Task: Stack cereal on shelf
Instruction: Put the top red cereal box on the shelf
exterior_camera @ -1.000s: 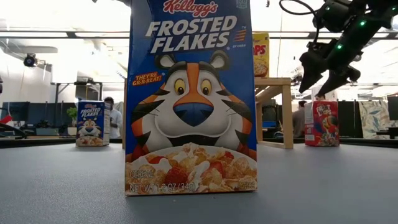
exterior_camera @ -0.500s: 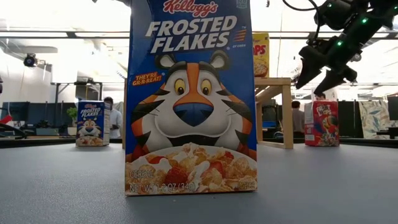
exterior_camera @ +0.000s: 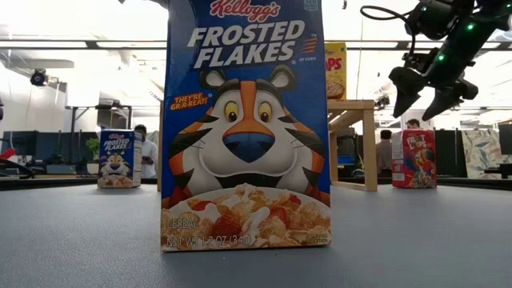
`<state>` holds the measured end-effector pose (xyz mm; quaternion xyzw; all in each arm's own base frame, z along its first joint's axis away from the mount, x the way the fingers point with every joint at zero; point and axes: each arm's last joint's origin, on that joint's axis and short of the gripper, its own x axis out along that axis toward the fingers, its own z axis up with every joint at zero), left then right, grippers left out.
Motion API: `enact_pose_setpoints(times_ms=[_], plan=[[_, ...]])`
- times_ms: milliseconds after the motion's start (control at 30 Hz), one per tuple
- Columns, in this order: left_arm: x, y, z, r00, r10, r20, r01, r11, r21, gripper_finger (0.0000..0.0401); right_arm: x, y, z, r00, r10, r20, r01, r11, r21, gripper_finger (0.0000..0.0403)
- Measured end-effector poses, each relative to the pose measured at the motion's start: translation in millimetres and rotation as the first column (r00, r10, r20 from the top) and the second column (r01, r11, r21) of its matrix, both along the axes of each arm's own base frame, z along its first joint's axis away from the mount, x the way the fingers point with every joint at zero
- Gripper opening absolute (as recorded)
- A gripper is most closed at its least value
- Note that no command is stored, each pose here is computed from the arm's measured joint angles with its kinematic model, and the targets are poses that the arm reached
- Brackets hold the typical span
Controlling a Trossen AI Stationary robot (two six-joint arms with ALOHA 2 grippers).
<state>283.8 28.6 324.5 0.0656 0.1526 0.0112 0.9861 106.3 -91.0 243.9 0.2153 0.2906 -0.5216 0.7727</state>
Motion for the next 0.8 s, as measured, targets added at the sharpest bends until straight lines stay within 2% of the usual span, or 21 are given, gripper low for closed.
enact_pose_setpoints(times_ms=[300, 800], plan=[[0.0, 0.0, -0.1, 1.0, 0.0, 0.0, 0.0, 1.0, 0.0, 0.0263, -0.3, 0.3, -15.2, 0.999, -0.023, -0.038, 0.024, 0.998, 0.052, 0.04], [0.1, 0.0, 0.3, 1.0, 0.0, 0.004, 0.0, 1.0, 0.0, 0.0263, 1.1, -0.5, -21.5, 1.0, -0.018, -0.022, 0.019, 0.999, 0.048, 0.04]])
